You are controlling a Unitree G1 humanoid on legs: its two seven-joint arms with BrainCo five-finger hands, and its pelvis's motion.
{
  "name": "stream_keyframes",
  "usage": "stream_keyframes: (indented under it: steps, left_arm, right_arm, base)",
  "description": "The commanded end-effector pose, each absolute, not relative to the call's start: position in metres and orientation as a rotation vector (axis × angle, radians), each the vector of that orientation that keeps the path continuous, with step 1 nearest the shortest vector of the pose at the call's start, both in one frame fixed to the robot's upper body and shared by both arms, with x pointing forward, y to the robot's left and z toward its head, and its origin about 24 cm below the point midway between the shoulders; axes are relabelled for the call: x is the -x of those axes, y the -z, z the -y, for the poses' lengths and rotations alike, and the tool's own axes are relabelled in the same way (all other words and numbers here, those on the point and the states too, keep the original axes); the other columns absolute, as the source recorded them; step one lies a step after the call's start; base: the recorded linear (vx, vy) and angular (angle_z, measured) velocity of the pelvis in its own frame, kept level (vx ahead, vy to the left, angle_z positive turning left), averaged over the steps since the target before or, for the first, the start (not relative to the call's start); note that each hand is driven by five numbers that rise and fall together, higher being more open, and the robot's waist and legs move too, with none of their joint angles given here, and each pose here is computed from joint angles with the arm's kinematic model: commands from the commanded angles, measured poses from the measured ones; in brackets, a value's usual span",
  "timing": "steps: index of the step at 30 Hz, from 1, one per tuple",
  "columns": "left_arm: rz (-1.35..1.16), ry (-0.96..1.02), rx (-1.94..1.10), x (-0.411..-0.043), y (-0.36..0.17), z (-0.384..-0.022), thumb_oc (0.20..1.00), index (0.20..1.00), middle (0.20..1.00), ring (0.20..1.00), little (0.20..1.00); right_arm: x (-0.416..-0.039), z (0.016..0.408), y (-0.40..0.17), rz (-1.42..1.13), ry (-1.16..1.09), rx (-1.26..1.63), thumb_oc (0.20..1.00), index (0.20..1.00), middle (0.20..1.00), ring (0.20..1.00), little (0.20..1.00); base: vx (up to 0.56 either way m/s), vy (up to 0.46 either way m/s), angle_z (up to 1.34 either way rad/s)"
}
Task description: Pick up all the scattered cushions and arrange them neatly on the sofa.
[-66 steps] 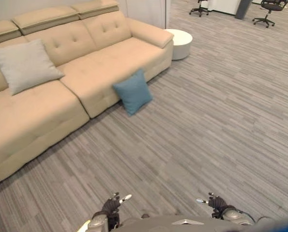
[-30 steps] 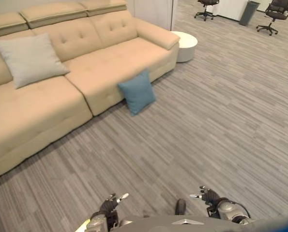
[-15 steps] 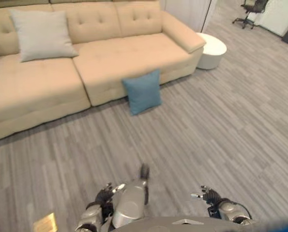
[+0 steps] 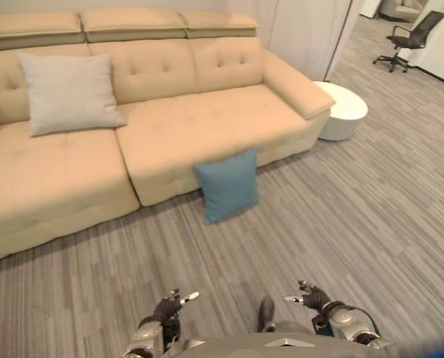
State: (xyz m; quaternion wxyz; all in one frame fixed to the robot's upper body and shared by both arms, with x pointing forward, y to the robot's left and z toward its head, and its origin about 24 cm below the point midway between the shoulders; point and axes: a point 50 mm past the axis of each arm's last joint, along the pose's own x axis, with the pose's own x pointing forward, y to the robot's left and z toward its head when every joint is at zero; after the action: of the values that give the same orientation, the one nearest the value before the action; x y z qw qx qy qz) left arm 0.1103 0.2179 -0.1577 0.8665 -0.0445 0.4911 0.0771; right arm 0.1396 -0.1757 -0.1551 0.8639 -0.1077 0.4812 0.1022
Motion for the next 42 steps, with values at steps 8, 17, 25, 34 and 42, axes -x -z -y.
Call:
stream_keyframes:
  steps: [8, 17, 25, 34, 42]
  left_arm:
    - [-0.961, -0.114, 0.082, -0.132, 0.152, -0.209, 1.000, 1.000, 1.000, 1.000, 1.000]
    - [-0.928, -0.075, 0.060, -0.142, 0.148, -0.206, 1.000, 1.000, 1.000, 1.000, 1.000]
    - [-0.959, -0.098, 0.073, -0.128, 0.152, -0.212, 1.000, 1.000, 1.000, 1.000, 1.000]
    - [-0.964, -0.138, 0.073, -0.121, 0.152, -0.220, 1.000, 1.000, 1.000, 1.000, 1.000]
    - [-0.993, -0.186, 0.133, -0.104, 0.158, -0.215, 1.000, 1.000, 1.000, 1.000, 1.000]
  right_arm:
    - [-0.159, 0.196, 0.146, -0.956, -0.156, 0.258, 1.000, 1.000, 1.000, 1.000, 1.000]
    - [-0.149, 0.205, 0.148, -0.983, -0.093, 0.234, 1.000, 1.000, 1.000, 1.000, 1.000]
    - [-0.144, 0.193, 0.153, -1.009, -0.113, 0.211, 1.000, 1.000, 1.000, 1.000, 1.000]
    - [-0.163, 0.178, 0.146, -0.946, -0.185, 0.219, 1.000, 1.000, 1.000, 1.000, 1.000]
    - [-0.168, 0.170, 0.145, -0.933, -0.235, 0.250, 1.000, 1.000, 1.000, 1.000, 1.000]
  base:
    - [0.16, -0.039, 0.22]
    - [0.14, -0.010, 0.36]
    - [0.22, 0.210, 0.13]
    - [0.14, 0.228, -0.21]
    - [0.18, 0.002, -0.03]
